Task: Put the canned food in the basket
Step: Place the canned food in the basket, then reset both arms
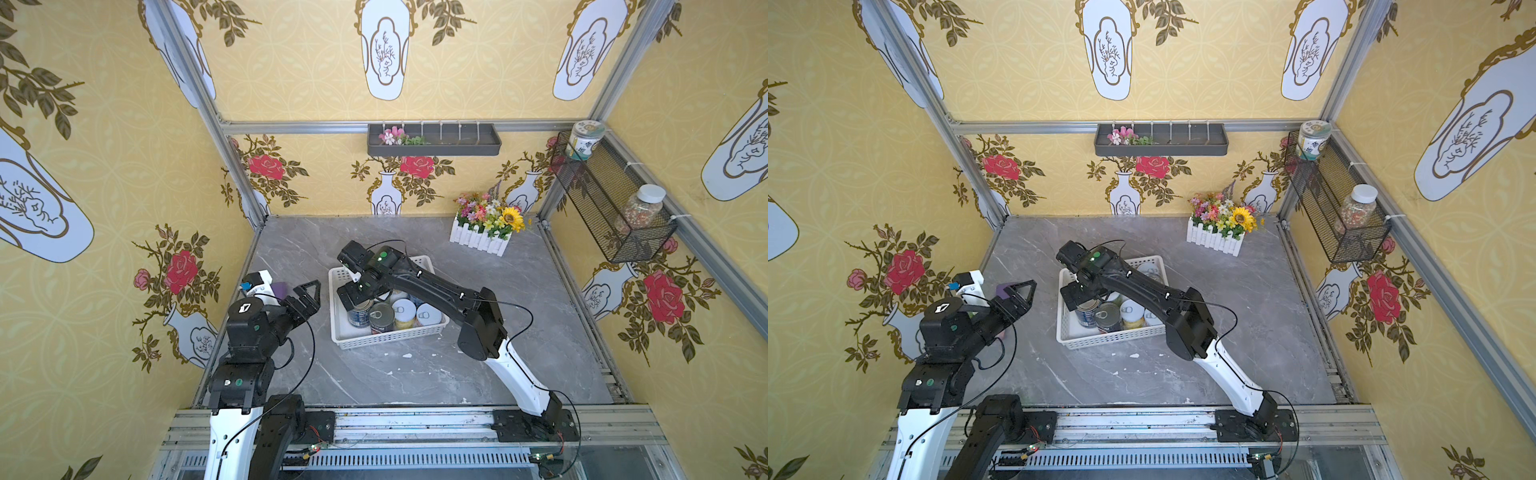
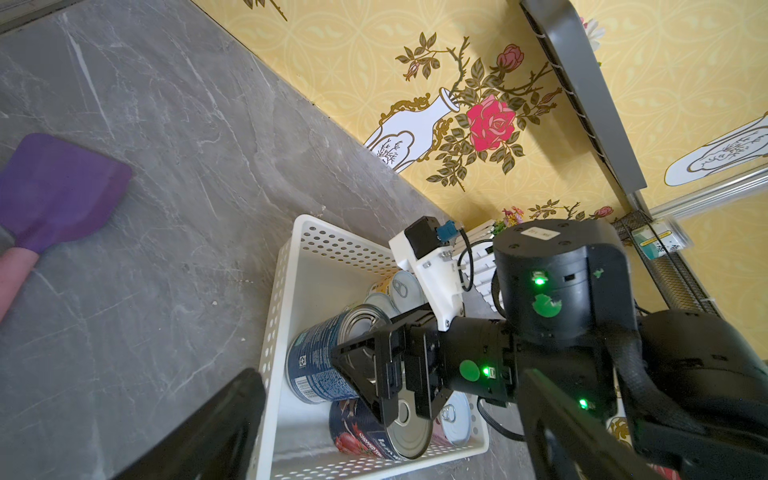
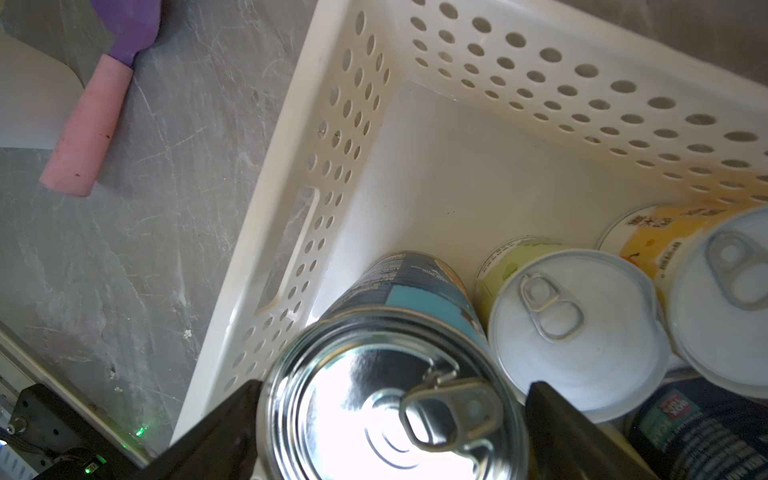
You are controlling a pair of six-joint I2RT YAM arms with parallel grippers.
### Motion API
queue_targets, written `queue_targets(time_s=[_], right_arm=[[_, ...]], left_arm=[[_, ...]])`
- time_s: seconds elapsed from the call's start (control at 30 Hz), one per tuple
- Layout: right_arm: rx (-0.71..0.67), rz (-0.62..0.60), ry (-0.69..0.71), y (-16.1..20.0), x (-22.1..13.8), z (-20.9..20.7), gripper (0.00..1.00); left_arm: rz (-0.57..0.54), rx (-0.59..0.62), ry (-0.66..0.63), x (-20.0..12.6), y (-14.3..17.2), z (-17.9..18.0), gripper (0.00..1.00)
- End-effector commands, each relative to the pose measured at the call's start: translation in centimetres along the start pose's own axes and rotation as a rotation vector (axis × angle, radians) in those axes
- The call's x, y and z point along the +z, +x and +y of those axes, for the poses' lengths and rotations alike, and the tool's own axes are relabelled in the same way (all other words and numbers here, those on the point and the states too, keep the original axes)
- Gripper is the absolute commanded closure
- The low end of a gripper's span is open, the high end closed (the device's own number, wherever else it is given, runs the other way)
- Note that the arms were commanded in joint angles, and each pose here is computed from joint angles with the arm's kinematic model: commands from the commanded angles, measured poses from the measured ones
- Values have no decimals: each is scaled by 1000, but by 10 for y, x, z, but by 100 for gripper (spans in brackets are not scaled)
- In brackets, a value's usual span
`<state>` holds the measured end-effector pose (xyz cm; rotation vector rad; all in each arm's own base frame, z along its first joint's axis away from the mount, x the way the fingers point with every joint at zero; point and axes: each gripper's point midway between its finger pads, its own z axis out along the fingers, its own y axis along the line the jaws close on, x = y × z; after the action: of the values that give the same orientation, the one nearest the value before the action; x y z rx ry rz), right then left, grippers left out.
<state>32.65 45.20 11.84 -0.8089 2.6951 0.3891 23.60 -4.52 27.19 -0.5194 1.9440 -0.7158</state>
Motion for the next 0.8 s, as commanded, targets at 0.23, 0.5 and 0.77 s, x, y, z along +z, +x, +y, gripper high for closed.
queue_targets(time_s=[0.23, 0.5, 0.77], right_arm=[[-80, -384, -58, -52, -138, -3, 3], [-68, -983, 214, 22, -285, -103, 3], [316, -1167, 803, 138, -309, -279, 3]], left_arm=[[-40, -16, -38, -3, -6, 7, 0], [-110, -77, -117, 11, -18, 28, 0], [-421, -111, -270, 49, -44, 96, 0]])
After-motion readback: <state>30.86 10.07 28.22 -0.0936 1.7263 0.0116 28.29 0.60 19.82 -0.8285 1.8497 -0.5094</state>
